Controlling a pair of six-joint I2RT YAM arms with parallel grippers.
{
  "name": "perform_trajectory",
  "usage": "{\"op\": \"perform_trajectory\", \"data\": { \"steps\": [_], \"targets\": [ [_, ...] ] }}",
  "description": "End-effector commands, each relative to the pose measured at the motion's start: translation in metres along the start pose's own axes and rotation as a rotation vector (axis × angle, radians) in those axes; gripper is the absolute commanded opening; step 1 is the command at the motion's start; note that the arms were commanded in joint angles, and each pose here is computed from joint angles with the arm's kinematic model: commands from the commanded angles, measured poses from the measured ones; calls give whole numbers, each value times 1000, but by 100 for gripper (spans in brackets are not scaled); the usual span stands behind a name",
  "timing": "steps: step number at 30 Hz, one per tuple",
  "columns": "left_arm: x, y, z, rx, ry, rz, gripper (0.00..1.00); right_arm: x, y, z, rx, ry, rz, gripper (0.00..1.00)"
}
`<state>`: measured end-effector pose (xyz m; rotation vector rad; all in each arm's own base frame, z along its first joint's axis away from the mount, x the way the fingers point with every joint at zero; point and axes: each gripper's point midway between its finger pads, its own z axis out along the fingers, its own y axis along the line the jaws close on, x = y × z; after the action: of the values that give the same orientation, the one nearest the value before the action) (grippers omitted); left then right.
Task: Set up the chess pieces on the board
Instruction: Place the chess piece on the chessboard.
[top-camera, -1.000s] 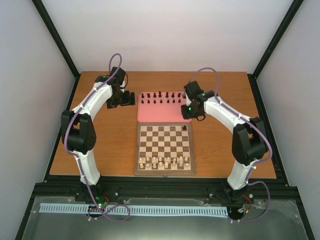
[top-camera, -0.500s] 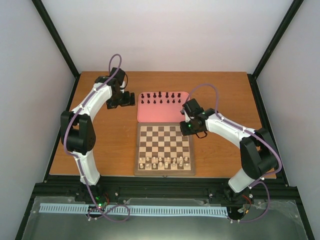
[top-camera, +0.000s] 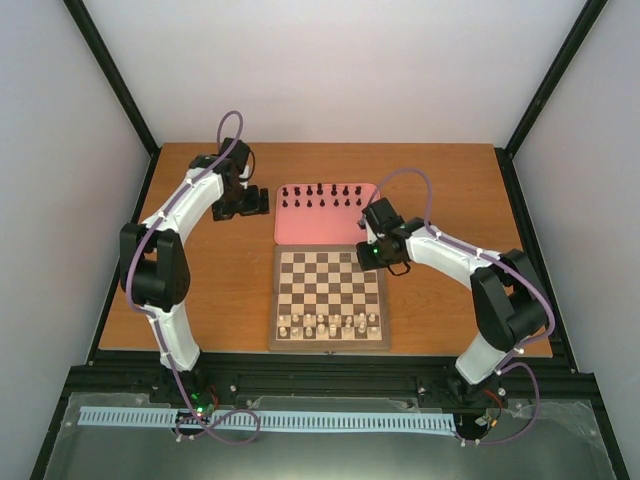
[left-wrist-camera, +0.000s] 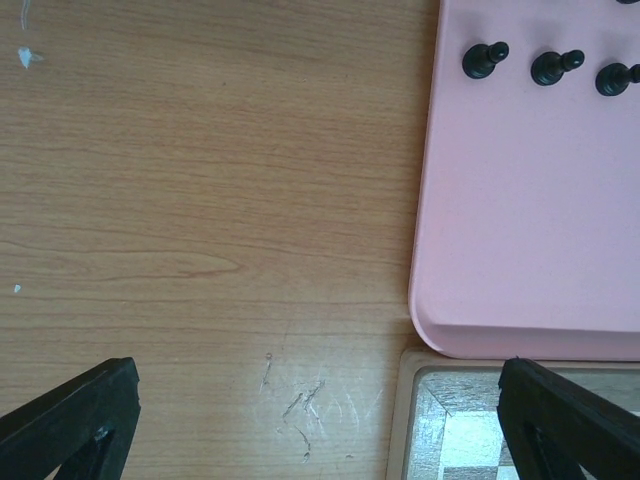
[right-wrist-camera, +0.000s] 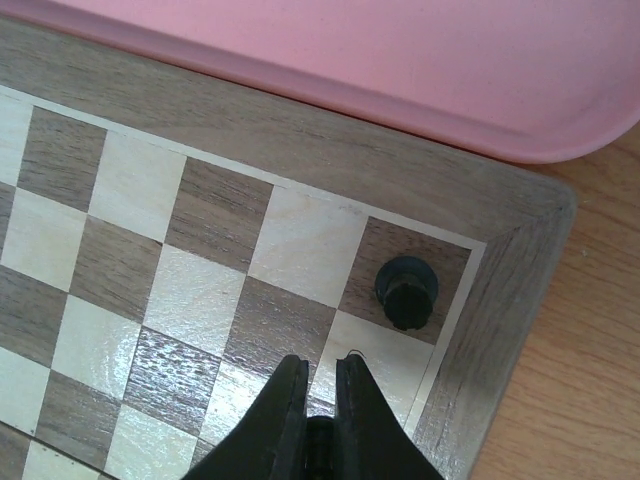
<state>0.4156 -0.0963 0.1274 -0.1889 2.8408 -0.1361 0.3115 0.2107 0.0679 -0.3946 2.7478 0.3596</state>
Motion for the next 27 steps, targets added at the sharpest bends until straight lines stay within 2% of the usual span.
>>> {"op": "perform_trajectory", "data": {
  "steps": [1,27],
  "targets": [
    [-8,-2,-18,15,-59,4,100,3,2,7,-4,5,-2,7],
    [-7,0,-18,4,-63,8,100,3,-13,21,70,2,0,10]
  ]
}}
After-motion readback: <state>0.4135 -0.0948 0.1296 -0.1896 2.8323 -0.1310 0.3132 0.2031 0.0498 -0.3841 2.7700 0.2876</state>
